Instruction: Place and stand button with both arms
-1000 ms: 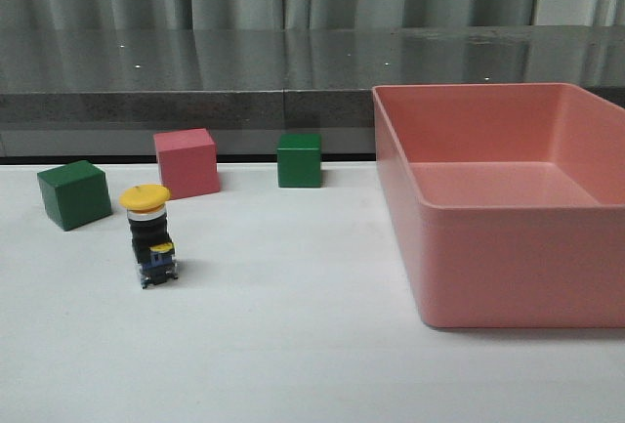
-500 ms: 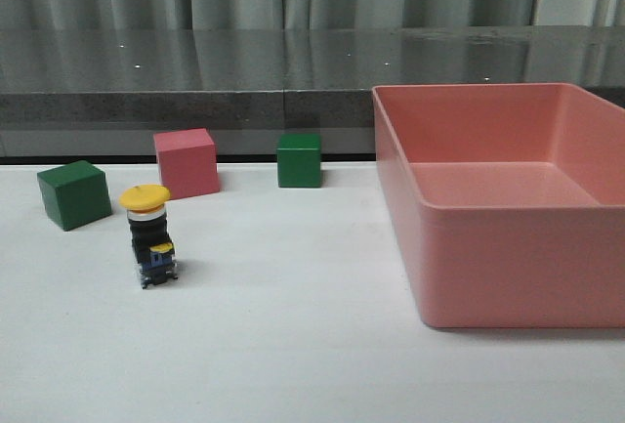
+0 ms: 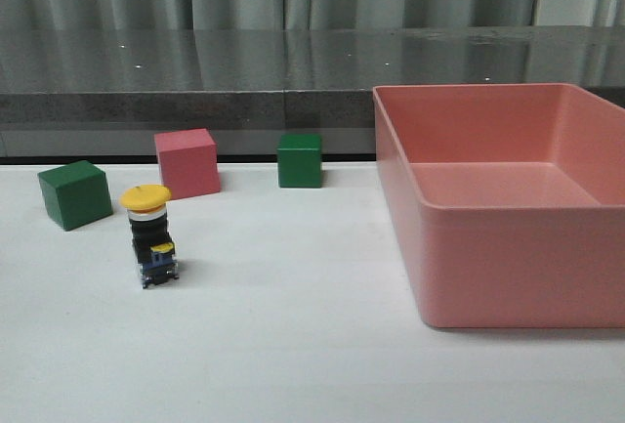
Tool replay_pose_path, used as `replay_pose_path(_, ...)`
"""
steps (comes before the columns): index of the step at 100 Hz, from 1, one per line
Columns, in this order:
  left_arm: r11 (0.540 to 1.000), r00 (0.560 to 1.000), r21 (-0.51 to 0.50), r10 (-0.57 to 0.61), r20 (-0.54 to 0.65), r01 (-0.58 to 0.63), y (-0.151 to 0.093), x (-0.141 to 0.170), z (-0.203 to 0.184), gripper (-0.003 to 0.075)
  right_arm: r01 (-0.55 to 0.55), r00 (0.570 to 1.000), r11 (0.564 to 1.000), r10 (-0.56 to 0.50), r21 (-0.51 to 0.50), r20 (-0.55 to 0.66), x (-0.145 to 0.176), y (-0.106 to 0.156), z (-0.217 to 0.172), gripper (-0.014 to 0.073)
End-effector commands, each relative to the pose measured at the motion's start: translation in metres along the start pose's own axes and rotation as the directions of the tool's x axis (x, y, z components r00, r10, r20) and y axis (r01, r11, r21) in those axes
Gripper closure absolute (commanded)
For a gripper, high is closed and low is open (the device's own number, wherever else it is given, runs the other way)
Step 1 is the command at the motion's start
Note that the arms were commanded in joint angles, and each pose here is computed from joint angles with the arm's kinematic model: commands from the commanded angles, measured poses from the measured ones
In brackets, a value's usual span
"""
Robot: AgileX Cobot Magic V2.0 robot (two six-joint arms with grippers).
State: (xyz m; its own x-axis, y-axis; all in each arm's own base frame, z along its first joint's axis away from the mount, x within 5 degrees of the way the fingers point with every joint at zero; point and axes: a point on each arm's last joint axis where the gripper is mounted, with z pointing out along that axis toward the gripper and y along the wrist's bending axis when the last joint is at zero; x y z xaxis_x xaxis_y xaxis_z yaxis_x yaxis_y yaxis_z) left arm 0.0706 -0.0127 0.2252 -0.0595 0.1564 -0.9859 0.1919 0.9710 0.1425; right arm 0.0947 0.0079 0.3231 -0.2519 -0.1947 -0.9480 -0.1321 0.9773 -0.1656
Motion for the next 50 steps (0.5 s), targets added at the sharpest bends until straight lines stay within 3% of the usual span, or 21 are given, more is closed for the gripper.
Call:
replay_pose_path(1,1.0,0.99,-0.01,-0.019,0.142,0.021,0.0,-0.004,-0.008,0.074,-0.005,0.996,1.0,0.002,0.03,0.089,-0.014,-0.004,-0.003,0.0657)
replay_pose_path(22,0.996,0.982,-0.063,-0.057,0.181,0.069,-0.001,0.025,-0.015,0.074,-0.005,0.996,1.0,0.002,0.03,0.089,-0.014,-0.004,-0.003,0.0657)
replay_pose_path(50,0.994,0.983,-0.079,-0.054,0.174,0.069,0.0,0.026,-0.014,0.074,-0.005,0.996,1.0,0.002,0.029,0.085,-0.013,-0.004,-0.003,0.0657)
